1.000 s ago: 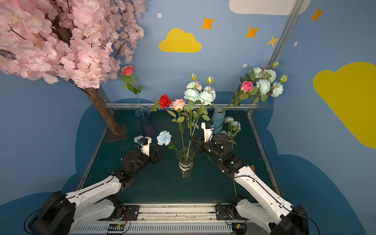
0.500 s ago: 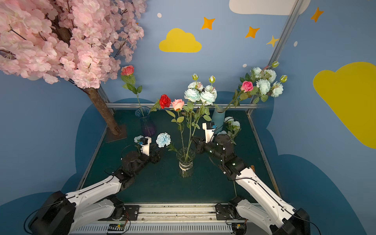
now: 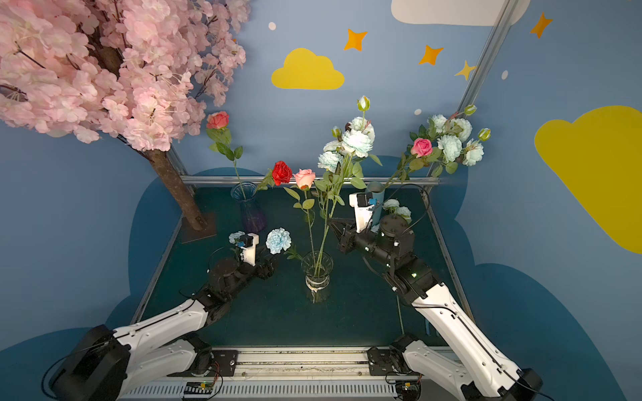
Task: Pick out blue flowers from the vase
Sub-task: Pick up the flower from the vase.
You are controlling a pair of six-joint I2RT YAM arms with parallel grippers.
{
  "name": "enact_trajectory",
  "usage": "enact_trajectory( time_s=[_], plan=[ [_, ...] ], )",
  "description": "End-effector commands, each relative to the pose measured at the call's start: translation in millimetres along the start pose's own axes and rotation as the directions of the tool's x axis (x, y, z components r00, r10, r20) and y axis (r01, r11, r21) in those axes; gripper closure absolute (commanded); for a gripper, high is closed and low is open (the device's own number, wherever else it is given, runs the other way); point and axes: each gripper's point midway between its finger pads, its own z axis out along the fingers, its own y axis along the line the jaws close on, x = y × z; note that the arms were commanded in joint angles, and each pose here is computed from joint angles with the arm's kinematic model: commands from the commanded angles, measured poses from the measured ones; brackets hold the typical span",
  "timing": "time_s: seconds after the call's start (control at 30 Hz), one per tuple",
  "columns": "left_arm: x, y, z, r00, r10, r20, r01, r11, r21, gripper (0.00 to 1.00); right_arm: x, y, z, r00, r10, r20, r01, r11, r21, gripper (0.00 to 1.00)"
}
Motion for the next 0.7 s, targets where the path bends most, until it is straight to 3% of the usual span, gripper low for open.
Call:
enact_trajectory(
  time_s=[0.0,0.67],
  plan=[
    [-3,3,1,1.0,0.007,0.016,-0.007,1.0,-0.011,0.32,-16,13,-11,0.999,-0.051,0.0,0.051,0.998,-0.021,1.0],
    [-2,14,0,1.0,-0.019,0.013,0.02,0.999,-0.048,0.32,-85,38,-71,0.989,-0.122,0.089,0.121,0.993,0.018,1.0]
  ],
)
